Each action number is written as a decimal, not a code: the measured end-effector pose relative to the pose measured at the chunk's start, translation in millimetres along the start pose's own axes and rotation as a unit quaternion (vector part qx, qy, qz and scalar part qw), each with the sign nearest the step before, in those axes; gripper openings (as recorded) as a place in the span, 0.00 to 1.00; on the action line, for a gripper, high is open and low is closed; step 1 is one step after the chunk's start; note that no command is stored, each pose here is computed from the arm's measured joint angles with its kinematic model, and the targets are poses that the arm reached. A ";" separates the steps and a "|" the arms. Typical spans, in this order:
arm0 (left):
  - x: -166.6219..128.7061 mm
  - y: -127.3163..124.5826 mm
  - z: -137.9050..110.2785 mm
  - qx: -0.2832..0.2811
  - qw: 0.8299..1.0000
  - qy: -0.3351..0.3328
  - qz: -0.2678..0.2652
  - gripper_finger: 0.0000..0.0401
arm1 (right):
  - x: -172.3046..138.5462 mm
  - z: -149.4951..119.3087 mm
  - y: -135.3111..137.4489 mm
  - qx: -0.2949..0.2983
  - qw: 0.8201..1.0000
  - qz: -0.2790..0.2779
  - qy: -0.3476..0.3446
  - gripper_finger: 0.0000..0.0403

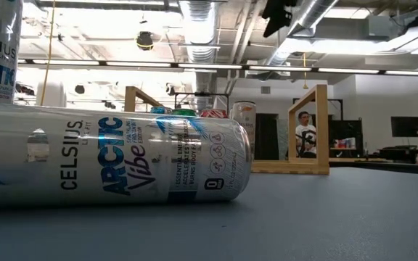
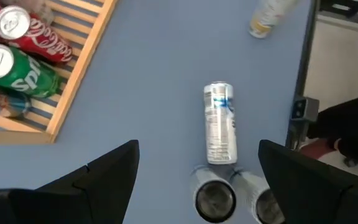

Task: Place canned beverage on shelf
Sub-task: Put the light yellow soda can on the shelf

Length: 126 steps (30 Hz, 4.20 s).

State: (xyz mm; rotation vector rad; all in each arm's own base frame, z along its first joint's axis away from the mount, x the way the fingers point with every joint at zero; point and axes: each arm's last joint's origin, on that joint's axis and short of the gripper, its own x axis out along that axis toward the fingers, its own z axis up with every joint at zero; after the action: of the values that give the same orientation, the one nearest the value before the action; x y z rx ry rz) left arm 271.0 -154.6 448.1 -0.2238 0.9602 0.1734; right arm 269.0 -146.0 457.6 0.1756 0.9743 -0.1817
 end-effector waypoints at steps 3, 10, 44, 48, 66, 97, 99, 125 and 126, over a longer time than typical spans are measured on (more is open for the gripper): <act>-5.2 -10.1 -9.1 0.020 1.000 -0.010 0.000 0.79 | 6.5 4.1 34.8 0.018 0.999 -0.041 0.016 0.85; -12.2 -20.4 -19.3 0.073 0.996 -0.051 0.028 0.79 | -15.3 -7.8 117.8 0.043 0.999 -0.028 -0.015 0.85; -0.1 -3.5 13.2 0.155 0.984 -0.082 0.020 0.79 | 7.6 -190.4 293.4 -0.130 0.978 0.065 0.152 0.85; 2.5 3.5 18.9 0.114 0.989 -0.089 0.037 0.79 | 19.0 -190.2 306.0 -0.134 0.977 0.070 0.150 0.85; 2.1 1.7 16.5 0.144 0.986 -0.076 0.024 0.79 | 91.0 -192.7 358.7 -0.017 0.987 0.041 0.156 0.85; 3.3 4.9 19.5 0.194 0.977 -0.078 0.036 0.79 | 95.7 -177.2 334.4 0.014 0.990 -0.030 0.136 0.85; 3.3 5.0 19.6 0.194 0.977 -0.079 0.037 0.79 | 95.4 -177.1 334.5 0.014 0.990 -0.029 0.134 0.85; 3.3 5.1 19.6 0.201 0.976 -0.079 0.038 0.79 | 51.9 -175.1 341.2 0.046 0.995 0.022 0.091 0.85; 3.3 5.1 19.6 0.201 0.976 -0.079 0.038 0.79 | 48.0 -175.6 343.6 0.042 0.995 0.029 0.088 0.85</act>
State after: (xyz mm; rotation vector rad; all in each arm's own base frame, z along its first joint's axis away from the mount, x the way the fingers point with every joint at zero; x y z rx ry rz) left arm 287.1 -144.4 455.6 0.1982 0.8263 0.0630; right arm 233.7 224.1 343.8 0.3010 1.1358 -0.1553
